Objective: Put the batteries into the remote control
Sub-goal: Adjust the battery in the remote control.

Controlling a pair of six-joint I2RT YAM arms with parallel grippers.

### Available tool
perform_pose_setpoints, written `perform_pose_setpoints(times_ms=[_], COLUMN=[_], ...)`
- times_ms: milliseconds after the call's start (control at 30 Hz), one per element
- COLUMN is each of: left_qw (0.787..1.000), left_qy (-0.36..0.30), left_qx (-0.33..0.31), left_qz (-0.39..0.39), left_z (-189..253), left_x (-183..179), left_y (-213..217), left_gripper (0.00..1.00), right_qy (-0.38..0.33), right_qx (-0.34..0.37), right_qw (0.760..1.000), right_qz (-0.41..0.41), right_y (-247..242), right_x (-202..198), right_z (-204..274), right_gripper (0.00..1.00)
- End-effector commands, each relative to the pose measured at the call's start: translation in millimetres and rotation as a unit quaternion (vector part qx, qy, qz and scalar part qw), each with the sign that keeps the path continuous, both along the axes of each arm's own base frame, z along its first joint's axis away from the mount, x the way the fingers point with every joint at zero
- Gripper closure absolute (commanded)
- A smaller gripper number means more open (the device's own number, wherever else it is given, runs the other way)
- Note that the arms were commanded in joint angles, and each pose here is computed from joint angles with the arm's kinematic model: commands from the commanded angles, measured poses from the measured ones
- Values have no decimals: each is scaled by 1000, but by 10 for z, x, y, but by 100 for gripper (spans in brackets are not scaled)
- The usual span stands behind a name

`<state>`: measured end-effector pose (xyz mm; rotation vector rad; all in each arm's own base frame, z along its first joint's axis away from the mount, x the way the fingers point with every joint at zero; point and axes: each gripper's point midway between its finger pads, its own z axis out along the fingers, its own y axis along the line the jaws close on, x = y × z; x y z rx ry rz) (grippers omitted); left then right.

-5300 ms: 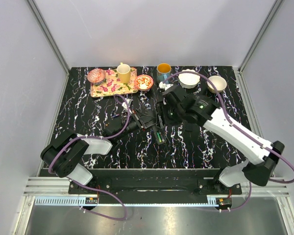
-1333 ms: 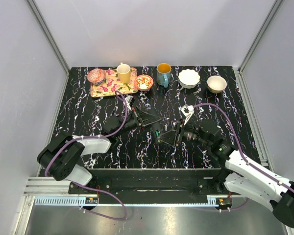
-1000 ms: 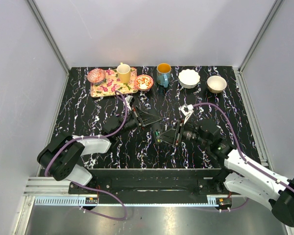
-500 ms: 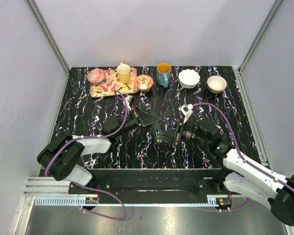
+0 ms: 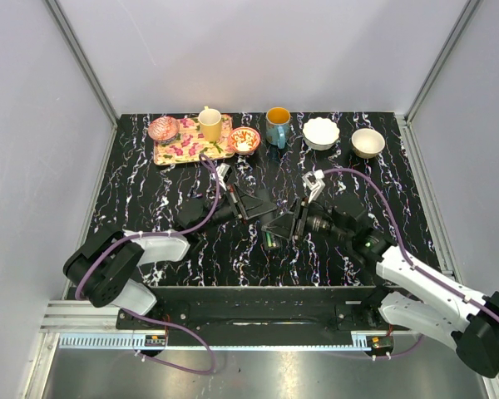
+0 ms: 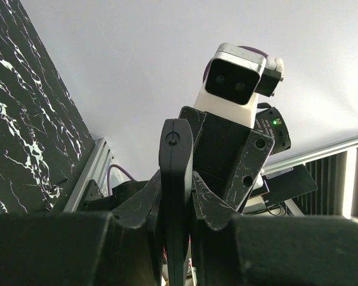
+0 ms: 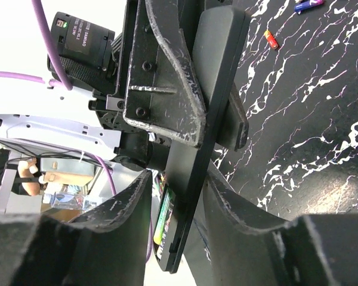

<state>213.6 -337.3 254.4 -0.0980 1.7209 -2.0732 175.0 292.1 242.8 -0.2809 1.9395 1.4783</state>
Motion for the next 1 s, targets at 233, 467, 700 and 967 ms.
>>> perform_pose_setpoints(times_ms=[233, 467, 700, 967], left_qw=[997, 997, 997, 997], left_qy=[-62, -62, -62, -60], left_qx=[-39, -40, -41, -40], left_qz=[-6, -3, -2, 0], left_z=[343, 349, 344, 303], left_x=[-108, -96, -92, -88], left_y=[54, 59, 65, 84], left_gripper=[100, 100, 100, 100], right_qy=[9, 23, 37, 29], right_qx=[10, 13, 9, 13], right_qw=[999, 999, 998, 999], right_qz=[29, 47, 46, 36], right_y=[62, 72, 71, 36], right_x=[-42, -117, -105, -64], right_z=[86, 14, -52, 90], right_gripper=[63, 67, 100, 24])
